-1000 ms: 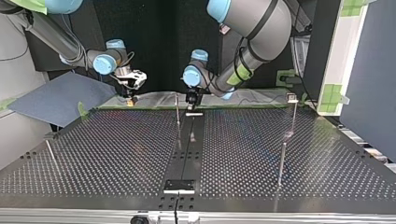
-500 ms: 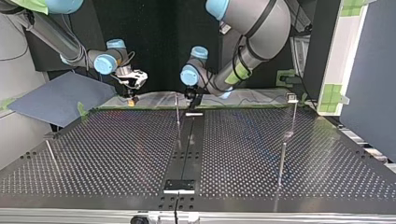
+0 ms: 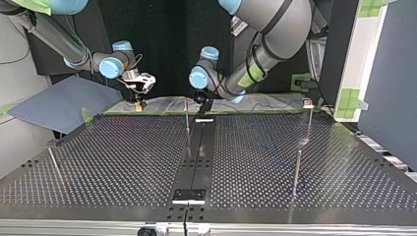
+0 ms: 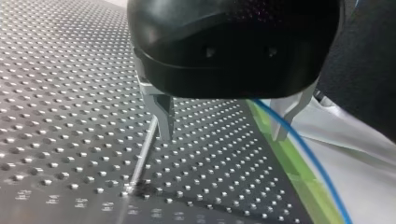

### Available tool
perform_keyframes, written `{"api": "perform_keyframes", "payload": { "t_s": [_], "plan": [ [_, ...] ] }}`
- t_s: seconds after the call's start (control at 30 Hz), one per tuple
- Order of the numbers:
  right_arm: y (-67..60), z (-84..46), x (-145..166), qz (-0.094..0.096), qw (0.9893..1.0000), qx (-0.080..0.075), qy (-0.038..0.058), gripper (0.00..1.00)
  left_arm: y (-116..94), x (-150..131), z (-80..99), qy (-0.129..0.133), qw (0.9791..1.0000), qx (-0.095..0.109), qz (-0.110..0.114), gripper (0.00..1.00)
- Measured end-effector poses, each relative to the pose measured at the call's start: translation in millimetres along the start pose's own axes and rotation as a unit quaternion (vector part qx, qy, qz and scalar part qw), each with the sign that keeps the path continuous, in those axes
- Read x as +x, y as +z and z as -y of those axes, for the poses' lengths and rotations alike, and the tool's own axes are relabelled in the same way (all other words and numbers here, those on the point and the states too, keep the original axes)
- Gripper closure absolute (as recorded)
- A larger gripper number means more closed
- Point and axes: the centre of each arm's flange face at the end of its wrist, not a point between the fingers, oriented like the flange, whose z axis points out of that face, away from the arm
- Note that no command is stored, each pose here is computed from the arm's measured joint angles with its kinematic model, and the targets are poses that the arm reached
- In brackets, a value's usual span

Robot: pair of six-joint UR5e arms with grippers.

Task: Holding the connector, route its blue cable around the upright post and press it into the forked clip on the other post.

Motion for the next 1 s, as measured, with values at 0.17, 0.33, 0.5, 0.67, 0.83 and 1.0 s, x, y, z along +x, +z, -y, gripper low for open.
{"api": "perform_keyframes", "payload": {
  "t_s": [0.17,0.33,0.5,0.67,0.83,1.0],
  "plan": [
    [0.0,0.0,0,0.0,1.0,0.0,0.0003,1.0,-9,-4,1.3,-0.001,1.0,0.006,0.001,0.0],
    [0.1,0.0,0,0.0,1.0,0.0,0.0006,1.0,-20,-7,3.5,-0.006,0.9997,0.02,0.011,0.0],
    [-0.2,0.5,0,0.001,1.0,0.003,0.001,1.0,-32,6,7.6,-0.004,0.9994,0.035,0.005,0.0],
    [-0.3,0.7,0,0.001,1.0,0.003,0.0015,1.0,-40,15,12.2,0.0,0.9992,0.041,-0.003,0.0],
    [-0.3,0.8,0,0.002,1.0,0.003,0.0018,1.0,-43,17,16.8,0.002,0.999,0.044,-0.004,0.0],
    [-0.4,0.8,-1,0.002,1.0,0.003,0.0019,1.0,-45,17,18.3,0.002,0.9991,0.042,-0.004,0.0]
  ]
}}
